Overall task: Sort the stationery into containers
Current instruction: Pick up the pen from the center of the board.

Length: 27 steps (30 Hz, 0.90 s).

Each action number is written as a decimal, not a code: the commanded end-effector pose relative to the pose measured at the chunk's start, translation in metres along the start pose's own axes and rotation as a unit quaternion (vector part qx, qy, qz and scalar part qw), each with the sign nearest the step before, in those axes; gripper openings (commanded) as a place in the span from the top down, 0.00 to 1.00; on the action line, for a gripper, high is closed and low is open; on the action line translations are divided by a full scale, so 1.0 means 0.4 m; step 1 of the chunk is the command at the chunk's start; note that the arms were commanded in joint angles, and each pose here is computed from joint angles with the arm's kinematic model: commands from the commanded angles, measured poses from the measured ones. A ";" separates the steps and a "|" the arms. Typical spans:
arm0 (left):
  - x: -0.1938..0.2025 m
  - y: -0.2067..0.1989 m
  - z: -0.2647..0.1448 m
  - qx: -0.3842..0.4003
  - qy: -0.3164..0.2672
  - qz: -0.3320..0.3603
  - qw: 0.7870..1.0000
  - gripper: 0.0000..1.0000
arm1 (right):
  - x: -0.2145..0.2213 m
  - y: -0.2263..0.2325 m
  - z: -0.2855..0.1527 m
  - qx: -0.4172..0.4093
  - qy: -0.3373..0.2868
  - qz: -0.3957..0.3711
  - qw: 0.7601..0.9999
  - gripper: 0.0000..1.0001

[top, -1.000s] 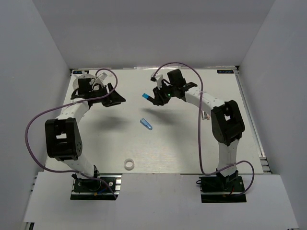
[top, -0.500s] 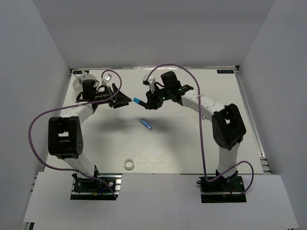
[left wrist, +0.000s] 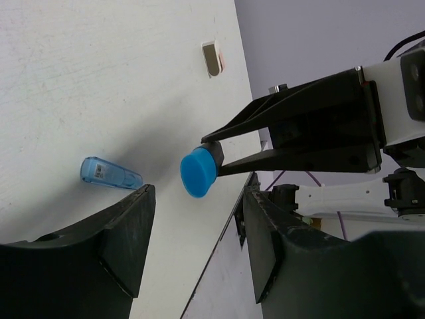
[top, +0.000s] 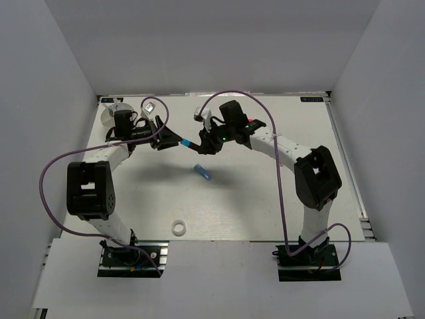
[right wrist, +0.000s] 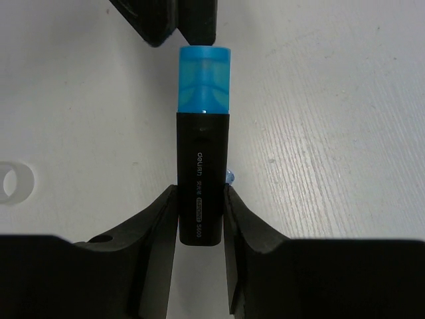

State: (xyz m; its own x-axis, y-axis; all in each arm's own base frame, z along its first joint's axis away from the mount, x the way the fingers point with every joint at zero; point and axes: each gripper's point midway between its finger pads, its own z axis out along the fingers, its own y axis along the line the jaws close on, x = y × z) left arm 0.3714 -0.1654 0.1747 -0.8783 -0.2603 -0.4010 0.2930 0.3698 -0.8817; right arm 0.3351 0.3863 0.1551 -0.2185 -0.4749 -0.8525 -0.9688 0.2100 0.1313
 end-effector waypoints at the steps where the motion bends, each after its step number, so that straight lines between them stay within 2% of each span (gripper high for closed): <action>1: -0.021 -0.019 0.002 0.005 -0.002 0.022 1.000 0.36 | -0.082 0.030 -0.032 0.000 -0.036 -0.047 0.998 1.00; 9: 0.003 -0.029 0.006 0.020 0.012 0.014 1.000 0.47 | -0.093 0.043 -0.021 0.002 -0.035 -0.066 0.997 1.00; 12: 0.006 -0.030 0.005 0.021 0.012 0.014 1.000 0.56 | -0.100 0.054 -0.015 -0.001 -0.036 -0.072 0.997 1.00; 16: 0.023 -0.048 0.006 0.034 0.019 0.007 0.999 0.74 | -0.110 0.051 -0.013 0.007 -0.039 -0.077 0.996 1.00; 22: 0.068 -0.079 -0.012 0.059 0.022 -0.016 0.998 0.90 | -0.119 0.042 -0.010 0.022 -0.041 -0.069 0.997 1.00; 24: 0.083 -0.091 -0.021 0.060 0.020 -0.017 0.998 0.99 | -0.131 0.046 -0.013 0.023 -0.044 -0.069 0.996 1.00; 27: 0.077 -0.098 -0.047 0.051 0.000 -0.014 0.999 1.00 | -0.136 0.044 -0.023 0.027 -0.047 -0.059 0.997 0.60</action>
State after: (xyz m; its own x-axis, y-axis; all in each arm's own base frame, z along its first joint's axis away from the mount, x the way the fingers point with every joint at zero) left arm 0.3490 -0.1666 0.1691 -0.8920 -0.3063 -0.3325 0.2304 0.3248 -0.9173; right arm 0.3097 0.4004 0.1542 -0.1754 -0.5179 -0.8373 -0.9808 0.1657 0.1029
